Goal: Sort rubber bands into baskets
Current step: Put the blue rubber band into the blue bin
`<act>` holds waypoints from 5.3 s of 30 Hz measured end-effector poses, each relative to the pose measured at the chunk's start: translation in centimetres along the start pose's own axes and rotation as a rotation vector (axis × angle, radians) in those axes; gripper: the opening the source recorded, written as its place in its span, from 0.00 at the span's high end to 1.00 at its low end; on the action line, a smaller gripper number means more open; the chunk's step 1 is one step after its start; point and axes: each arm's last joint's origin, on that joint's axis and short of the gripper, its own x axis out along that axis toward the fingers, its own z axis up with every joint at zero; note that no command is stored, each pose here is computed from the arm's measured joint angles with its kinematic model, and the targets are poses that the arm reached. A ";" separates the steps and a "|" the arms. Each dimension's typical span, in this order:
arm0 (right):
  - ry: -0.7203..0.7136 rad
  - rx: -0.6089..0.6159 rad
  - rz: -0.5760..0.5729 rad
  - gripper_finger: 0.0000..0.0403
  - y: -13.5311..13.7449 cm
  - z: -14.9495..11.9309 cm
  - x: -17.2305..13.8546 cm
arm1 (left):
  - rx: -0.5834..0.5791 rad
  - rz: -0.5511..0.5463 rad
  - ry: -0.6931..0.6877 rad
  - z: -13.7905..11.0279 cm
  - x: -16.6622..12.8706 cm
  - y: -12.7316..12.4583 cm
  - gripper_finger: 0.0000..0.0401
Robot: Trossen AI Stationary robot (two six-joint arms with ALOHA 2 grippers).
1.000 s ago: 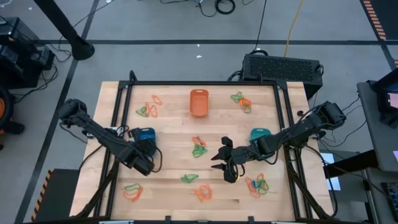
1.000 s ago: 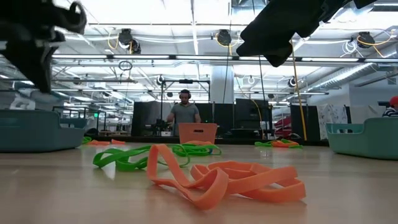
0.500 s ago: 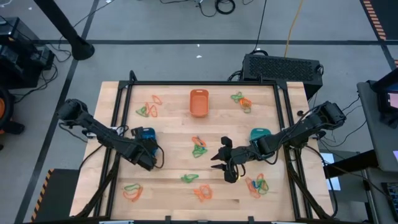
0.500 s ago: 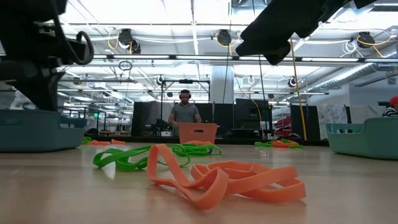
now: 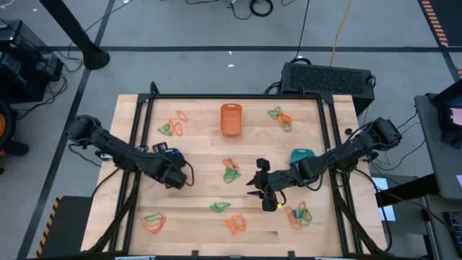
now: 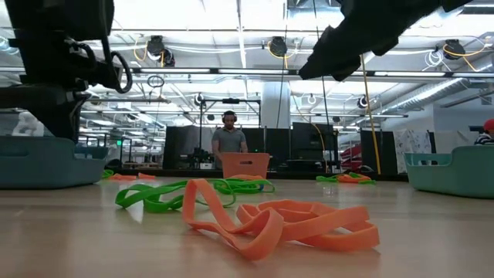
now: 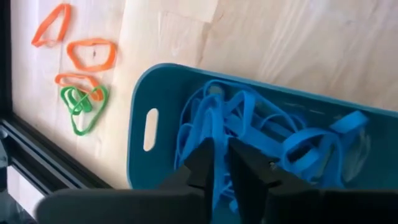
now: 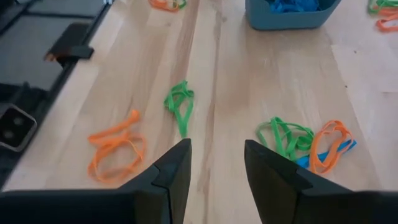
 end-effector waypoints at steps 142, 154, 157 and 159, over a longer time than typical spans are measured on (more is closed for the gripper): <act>0.701 0.777 -0.161 0.83 7.3 -8.6 -3.6 | 0.238 -0.573 -1.288 5.4 -3.2 -5.6 0.69; 0.750 0.720 -0.169 0.71 7.1 -8.9 -3.9 | 0.240 -0.572 -1.283 5.4 -3.2 -5.7 0.69; 0.719 0.712 -0.184 0.72 7.1 -8.9 -3.7 | 0.247 -0.569 -1.269 5.4 -3.1 -5.7 0.69; 0.705 0.708 -0.193 0.71 7.1 -9.0 -3.5 | 0.248 -0.568 -1.266 5.4 -3.0 -5.7 0.69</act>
